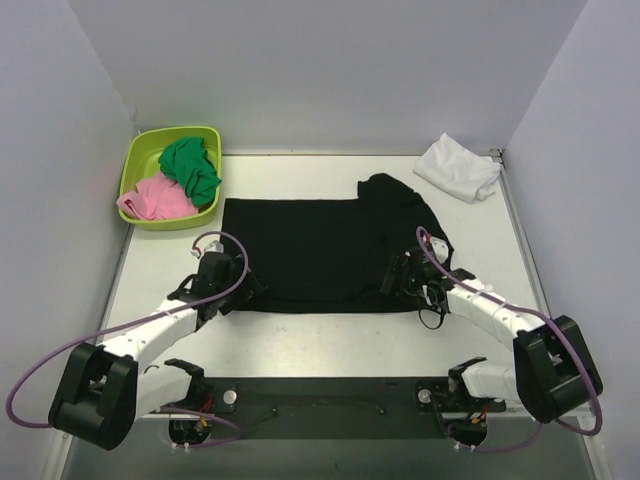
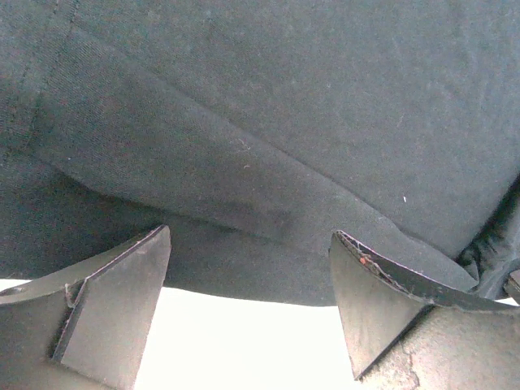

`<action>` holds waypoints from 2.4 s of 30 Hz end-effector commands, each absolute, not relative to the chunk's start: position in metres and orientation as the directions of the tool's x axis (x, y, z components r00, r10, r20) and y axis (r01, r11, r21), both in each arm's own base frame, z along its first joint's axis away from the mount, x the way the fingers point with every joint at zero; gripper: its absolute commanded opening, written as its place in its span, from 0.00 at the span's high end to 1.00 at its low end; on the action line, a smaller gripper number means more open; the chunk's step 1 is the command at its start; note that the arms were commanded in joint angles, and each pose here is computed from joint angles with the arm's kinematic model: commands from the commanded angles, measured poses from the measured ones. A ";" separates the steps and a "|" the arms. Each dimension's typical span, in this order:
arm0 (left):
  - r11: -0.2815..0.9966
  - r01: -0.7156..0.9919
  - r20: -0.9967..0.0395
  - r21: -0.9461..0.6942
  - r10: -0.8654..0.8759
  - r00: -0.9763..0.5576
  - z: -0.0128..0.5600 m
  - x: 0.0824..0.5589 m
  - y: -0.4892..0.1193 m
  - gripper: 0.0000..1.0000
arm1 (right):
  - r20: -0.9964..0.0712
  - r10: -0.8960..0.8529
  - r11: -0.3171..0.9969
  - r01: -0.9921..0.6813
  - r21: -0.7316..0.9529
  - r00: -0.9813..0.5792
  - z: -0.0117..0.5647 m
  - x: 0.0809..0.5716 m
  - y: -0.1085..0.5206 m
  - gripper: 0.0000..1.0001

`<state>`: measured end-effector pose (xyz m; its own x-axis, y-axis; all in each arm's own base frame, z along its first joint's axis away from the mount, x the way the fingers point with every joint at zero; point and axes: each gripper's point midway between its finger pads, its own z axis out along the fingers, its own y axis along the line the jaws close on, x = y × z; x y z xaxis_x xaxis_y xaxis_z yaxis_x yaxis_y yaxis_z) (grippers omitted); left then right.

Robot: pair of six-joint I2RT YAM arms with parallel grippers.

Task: Fold and stack the t-shirts
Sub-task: Fold the flattened tshirt in 1/3 of the way

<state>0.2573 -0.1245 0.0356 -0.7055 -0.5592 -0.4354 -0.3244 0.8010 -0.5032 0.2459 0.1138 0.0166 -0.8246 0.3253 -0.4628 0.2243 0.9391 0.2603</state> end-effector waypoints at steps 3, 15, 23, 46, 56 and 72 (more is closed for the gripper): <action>0.824 -0.408 -0.386 -0.393 -0.550 -0.740 0.018 0.211 -0.104 0.11 | -0.376 0.343 0.939 0.317 0.130 -0.861 0.003 0.185 0.081 0.02; 0.814 -0.352 -0.405 -0.462 -0.546 -0.733 0.044 0.211 -0.123 0.07 | -0.499 0.289 0.955 0.209 0.210 -0.817 0.045 0.197 0.095 0.01; 0.818 -0.285 -0.446 -0.499 -0.525 -0.725 0.084 0.235 -0.138 0.03 | -0.536 0.283 0.953 0.167 0.254 -0.796 0.076 0.234 0.127 0.08; 0.835 -0.266 -0.488 -0.482 -0.508 -0.710 0.103 0.256 -0.133 0.03 | -0.452 0.323 0.939 0.220 0.265 -0.832 0.037 0.264 0.166 0.67; 0.835 -0.270 -0.492 -0.479 -0.511 -0.705 0.104 0.257 -0.128 0.02 | -0.468 0.308 0.944 0.205 0.258 -0.828 0.041 0.277 0.174 1.00; 0.837 -0.277 -0.488 -0.472 -0.509 -0.709 0.099 0.253 -0.124 0.03 | -0.519 0.186 0.966 0.059 0.251 -0.834 0.066 0.306 0.226 0.87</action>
